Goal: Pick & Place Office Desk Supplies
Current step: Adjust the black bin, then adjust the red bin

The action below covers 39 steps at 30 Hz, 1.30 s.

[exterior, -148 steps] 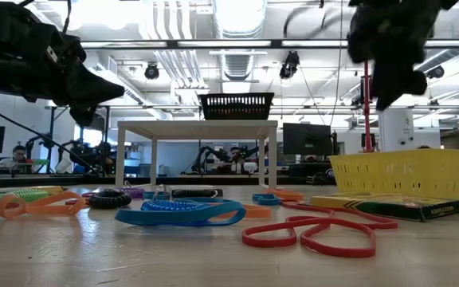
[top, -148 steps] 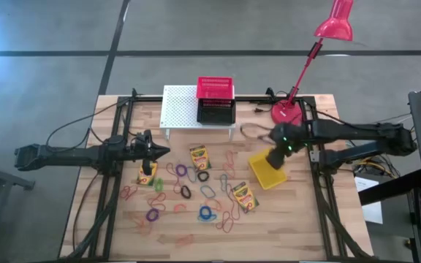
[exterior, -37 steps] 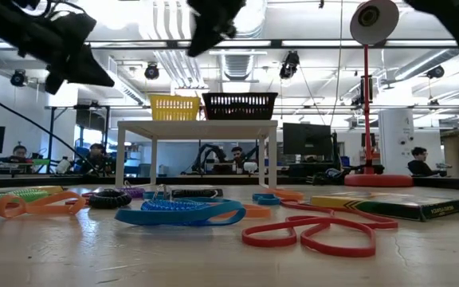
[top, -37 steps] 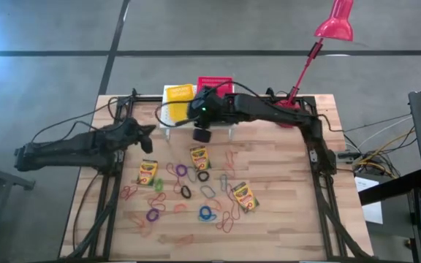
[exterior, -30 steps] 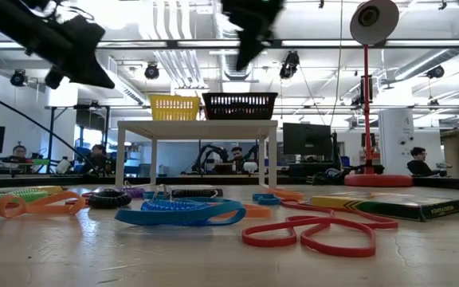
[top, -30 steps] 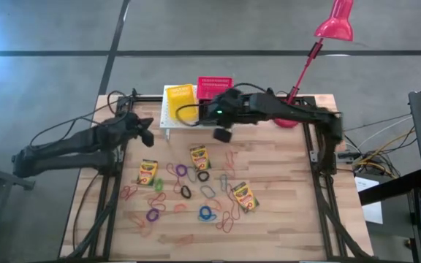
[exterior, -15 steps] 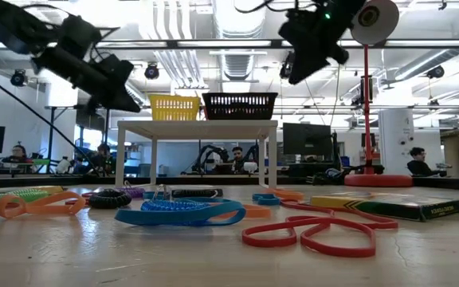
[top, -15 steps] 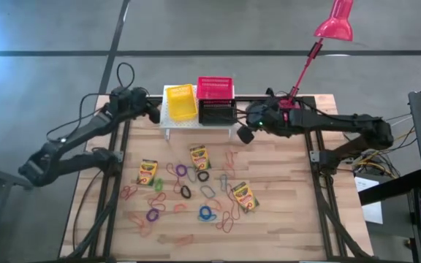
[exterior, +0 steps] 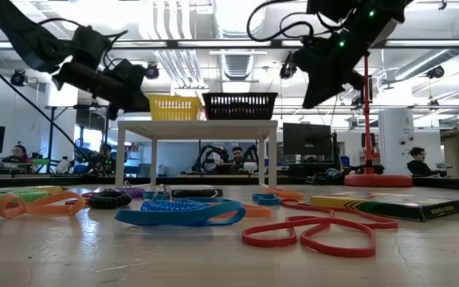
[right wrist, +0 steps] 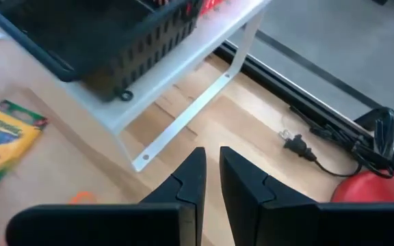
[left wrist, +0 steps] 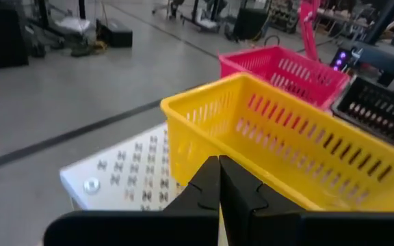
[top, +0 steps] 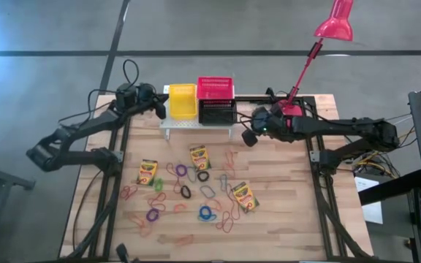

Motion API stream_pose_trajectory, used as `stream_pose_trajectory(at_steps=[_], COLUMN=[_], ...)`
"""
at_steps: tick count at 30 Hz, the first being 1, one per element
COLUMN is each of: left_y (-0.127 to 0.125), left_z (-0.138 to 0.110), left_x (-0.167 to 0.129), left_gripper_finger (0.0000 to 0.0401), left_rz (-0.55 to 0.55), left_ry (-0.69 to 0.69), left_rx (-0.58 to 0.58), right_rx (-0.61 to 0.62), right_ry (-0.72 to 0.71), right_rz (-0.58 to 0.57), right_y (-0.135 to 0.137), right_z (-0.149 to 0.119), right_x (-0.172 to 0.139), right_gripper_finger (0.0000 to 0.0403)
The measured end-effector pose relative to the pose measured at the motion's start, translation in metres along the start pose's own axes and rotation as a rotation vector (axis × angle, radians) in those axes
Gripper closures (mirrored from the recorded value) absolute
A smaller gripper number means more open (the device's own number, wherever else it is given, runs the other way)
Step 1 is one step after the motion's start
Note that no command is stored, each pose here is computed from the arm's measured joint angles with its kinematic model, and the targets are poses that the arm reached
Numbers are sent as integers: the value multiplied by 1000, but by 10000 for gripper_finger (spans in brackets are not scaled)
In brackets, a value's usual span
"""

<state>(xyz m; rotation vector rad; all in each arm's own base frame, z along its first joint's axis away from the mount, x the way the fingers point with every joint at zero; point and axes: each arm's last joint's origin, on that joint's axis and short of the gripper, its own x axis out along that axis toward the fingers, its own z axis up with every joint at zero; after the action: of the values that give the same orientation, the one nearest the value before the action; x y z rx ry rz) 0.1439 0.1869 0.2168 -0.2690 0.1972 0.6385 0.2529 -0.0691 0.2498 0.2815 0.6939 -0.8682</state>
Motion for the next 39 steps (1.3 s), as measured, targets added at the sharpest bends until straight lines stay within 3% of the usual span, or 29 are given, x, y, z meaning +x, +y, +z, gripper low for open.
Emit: stream_pose_trajectory(at_steps=[6, 14, 18, 24, 31, 39], left_y=[1, -2, -4, -4, -4, -4], left_z=[2, 5, 6, 3, -2, -4], left_x=[-2, -23, -29, -29, -30, -30], left_gripper_finger=[399, 399, 399, 399, 399, 399], left_rz=[25, 171, 173, 174, 175, 175], left_ry=[-13, 48, 51, 72, 122, 143], left_rx=[35, 111, 113, 111, 100, 94], right_rx=[-40, 18, 24, 34, 45, 13], right_ry=[-10, -90, -129, -88, 26, 58], right_rz=[25, 66, 197, 228, 134, 91], right_y=[-8, -36, -31, -15, -8, -12], right_z=[12, 41, 51, 60, 73, 86], right_x=[26, 48, 58, 76, 76, 50], right_gripper_finger=[365, 365, 365, 365, 365, 365])
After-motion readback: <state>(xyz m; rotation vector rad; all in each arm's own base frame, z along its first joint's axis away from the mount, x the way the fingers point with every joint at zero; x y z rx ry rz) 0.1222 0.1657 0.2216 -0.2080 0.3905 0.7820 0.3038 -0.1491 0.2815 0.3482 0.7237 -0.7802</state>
